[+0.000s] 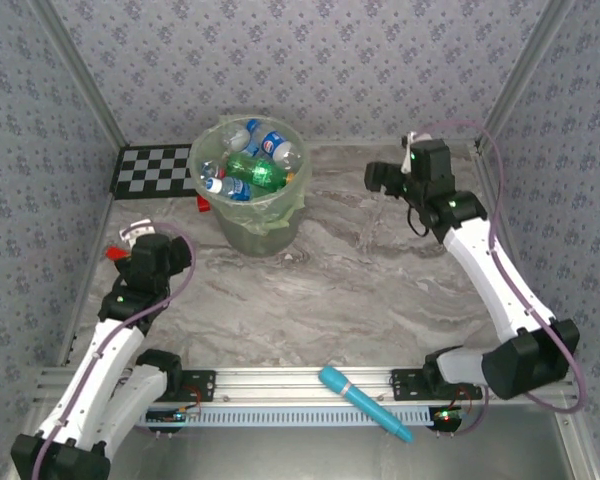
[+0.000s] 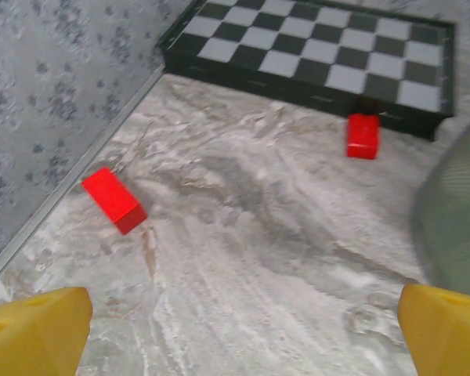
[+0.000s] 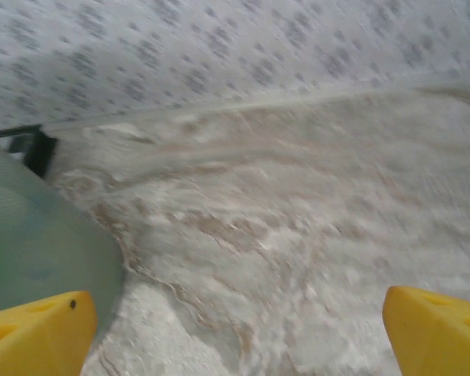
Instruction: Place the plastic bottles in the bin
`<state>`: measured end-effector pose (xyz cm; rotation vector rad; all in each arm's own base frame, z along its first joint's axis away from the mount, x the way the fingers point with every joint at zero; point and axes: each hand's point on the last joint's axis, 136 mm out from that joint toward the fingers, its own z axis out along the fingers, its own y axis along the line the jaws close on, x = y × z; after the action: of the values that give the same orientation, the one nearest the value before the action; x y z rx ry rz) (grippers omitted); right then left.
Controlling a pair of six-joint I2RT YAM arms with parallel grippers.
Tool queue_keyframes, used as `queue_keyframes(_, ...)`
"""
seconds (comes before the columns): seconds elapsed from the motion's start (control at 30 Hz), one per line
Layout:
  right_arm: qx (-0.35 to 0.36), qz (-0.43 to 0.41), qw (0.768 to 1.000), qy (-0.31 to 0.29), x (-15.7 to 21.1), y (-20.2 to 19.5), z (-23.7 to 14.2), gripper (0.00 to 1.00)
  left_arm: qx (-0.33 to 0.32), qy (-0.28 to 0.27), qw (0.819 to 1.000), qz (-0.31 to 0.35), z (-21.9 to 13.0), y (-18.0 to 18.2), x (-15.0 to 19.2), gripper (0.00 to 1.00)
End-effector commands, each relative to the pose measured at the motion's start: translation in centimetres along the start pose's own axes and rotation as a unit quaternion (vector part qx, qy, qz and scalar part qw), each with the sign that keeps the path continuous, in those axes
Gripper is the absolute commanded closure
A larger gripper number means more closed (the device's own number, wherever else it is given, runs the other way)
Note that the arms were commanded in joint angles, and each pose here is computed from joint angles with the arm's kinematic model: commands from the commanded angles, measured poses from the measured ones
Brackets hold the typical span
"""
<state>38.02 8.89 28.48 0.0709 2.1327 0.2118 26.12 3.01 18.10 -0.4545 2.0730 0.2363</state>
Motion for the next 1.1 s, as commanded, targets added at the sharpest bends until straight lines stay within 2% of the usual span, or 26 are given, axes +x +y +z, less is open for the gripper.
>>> queue_keyframes(0.0,0.058,-0.001,0.998,-0.029,1.6,-3.7,-0.6,0.01,-0.026,-0.031,0.999,-0.026,1.6,0.6,-0.7,0.00)
queue_keyframes(0.23,0.167,-0.016,0.985,-0.028,7.8,-10.4,0.9,0.01,-0.027,-0.036,0.999,0.011,6.4,-0.1,0.3,0.00)
queue_keyframes(0.37,0.198,-0.060,0.977,-0.043,10.1,-12.2,2.5,0.01,-0.026,-0.030,0.999,0.021,8.8,-0.6,-0.1,0.00)
queue_keyframes(0.5,0.197,-0.094,0.974,-0.057,11.8,-12.6,4.3,0.01,-0.002,-0.044,0.998,0.047,11.5,-2.1,-0.3,0.00)
queue_keyframes(0.63,0.192,-0.089,0.975,-0.063,13.3,-13.1,6.1,0.01,0.000,-0.048,0.996,0.072,13.6,-2.6,0.1,0.00)
queue_keyframes(0.7,0.179,-0.092,0.977,-0.066,13.6,-13.1,7.1,0.01,0.012,-0.053,0.996,0.069,14.1,-2.9,-0.3,0.00)
queue_keyframes(0.77,0.174,-0.114,0.975,-0.073,13.4,-13.0,7.9,0.00,0.034,-0.050,0.997,0.040,14.7,-2.9,-0.3,0.00)
queue_keyframes(0.83,0.171,-0.100,0.978,-0.058,13.6,-13.1,8.7,0.00,0.052,-0.058,0.997,0.016,15.2,-2.7,-0.1,0.00)
queue_keyframes(0.9,0.154,-0.118,0.978,-0.071,13.3,-12.7,9.3,0.00,0.060,-0.048,0.997,0.022,15.3,-3.0,0.1,0.00)
queue_keyframes(1.07,0.125,-0.101,0.984,-0.080,13.9,-13.3,9.7,0.01,0.162,-0.070,0.982,0.063,14.7,-6.2,1.7,0.00)
